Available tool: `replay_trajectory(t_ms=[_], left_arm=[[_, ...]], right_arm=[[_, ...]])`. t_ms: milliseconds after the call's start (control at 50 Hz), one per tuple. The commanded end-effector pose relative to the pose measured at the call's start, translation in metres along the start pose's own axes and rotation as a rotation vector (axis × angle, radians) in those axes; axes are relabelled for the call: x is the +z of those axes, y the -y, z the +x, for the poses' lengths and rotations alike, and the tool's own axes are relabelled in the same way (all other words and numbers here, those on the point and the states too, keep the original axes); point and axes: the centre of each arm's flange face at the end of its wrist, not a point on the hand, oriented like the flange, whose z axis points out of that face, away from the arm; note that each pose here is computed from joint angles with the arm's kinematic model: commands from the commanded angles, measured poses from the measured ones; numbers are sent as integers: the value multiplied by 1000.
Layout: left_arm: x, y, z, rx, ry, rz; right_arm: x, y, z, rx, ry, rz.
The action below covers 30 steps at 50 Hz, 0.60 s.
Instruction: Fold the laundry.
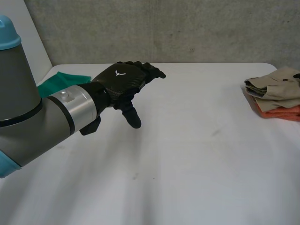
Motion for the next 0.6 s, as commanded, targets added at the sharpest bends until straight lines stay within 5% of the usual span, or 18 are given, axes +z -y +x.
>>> replay_trajectory(t_ms=[20, 120, 260, 440, 600], left_arm=[[-2, 3, 0, 2, 1, 8], [-2, 5, 0, -6, 3, 15], [-6, 12, -1, -4, 13, 41], [-3, 19, -44, 42, 246, 125], [0, -8, -146, 95, 507, 102]], right_arm=[[-25, 51, 21, -146, -124, -192], [-33, 108, 10, -191, -234, -279], [-24, 194, -49, -120, -259, -111], [-48, 255, -193, 199, 31, 141], [-105, 230, -323, 150, 331, 109]])
